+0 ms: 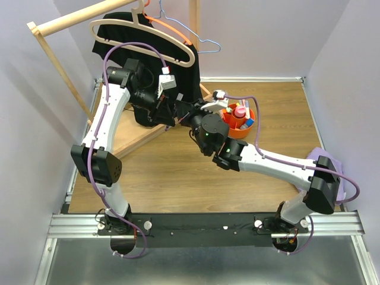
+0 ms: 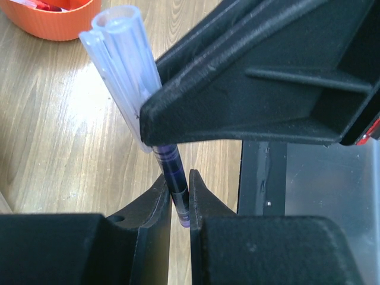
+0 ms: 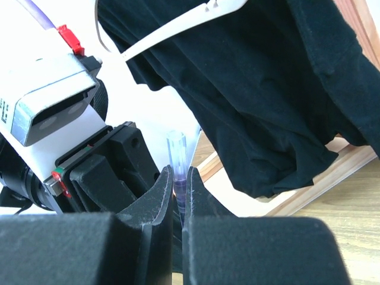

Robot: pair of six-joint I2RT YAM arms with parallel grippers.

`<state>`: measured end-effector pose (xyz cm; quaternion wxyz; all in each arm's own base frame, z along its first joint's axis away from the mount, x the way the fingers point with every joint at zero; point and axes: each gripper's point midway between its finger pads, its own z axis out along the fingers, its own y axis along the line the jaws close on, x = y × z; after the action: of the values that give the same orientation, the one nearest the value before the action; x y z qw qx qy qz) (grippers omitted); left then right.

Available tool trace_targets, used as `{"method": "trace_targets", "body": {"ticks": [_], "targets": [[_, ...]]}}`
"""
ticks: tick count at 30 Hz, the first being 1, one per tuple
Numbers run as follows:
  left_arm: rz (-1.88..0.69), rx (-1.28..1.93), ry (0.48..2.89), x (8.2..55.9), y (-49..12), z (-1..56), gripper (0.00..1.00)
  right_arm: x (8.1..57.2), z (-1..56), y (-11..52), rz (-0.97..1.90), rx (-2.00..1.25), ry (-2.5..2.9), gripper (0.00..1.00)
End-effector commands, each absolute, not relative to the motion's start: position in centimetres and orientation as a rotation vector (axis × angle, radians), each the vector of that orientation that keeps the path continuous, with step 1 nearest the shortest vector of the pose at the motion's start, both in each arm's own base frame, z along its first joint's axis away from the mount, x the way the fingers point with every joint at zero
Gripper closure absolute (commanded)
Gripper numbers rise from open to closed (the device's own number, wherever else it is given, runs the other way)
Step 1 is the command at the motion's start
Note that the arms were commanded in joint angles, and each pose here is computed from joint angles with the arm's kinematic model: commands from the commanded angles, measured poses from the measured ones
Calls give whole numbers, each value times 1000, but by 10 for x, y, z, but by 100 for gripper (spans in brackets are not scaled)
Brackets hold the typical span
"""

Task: Sort the stationery into containers
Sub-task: Close the pen cap on the pen.

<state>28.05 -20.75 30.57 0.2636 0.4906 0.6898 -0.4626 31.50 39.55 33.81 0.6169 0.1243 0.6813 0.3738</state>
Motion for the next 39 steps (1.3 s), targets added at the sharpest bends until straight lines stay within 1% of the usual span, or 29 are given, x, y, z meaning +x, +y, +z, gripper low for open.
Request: {"method": "trace_targets", "body": {"ticks": [1, 13, 18, 19, 21, 22, 24, 25, 27, 28, 30, 31, 34, 39], "targets": [[-1534, 1333, 1083, 210, -239, 449, 100, 200, 88, 419, 514, -400, 2252, 99], [-1504, 1311, 1099, 213, -230, 451, 100, 200, 95, 416, 517, -430, 2217, 100], [-1496, 1305, 1104, 207, -227, 452, 100, 200, 104, 408, 492, -497, 2174, 99], [-1497, 1304, 1103, 206, -226, 452, 100, 202, 109, 405, 485, -493, 2159, 93], [-1501, 1299, 1111, 200, -224, 451, 100, 204, 112, 401, 468, -507, 2145, 88], [-1500, 1297, 1115, 198, -223, 451, 100, 203, 113, 400, 466, -515, 2141, 81], [-1502, 1294, 1116, 191, -222, 450, 100, 202, 117, 395, 461, -526, 2133, 72], [-1500, 1293, 1117, 189, -221, 450, 100, 201, 118, 394, 461, -535, 2131, 63], [-1504, 1287, 1125, 185, -219, 448, 100, 199, 119, 390, 456, -557, 2131, 53], [-1503, 1280, 1132, 186, -218, 447, 100, 196, 120, 392, 473, -580, 2134, 44], [-1503, 1270, 1145, 186, -216, 445, 100, 193, 125, 390, 476, -620, 2128, 39], [-1501, 1264, 1150, 187, -215, 444, 100, 192, 127, 390, 480, -629, 2125, 36], [-1495, 1245, 1167, 189, -211, 442, 100, 189, 134, 384, 485, -650, 2113, 32], [-1473, 1217, 1214, 196, -206, 431, 100, 182, 144, 384, 536, -715, 2074, 28]]}}
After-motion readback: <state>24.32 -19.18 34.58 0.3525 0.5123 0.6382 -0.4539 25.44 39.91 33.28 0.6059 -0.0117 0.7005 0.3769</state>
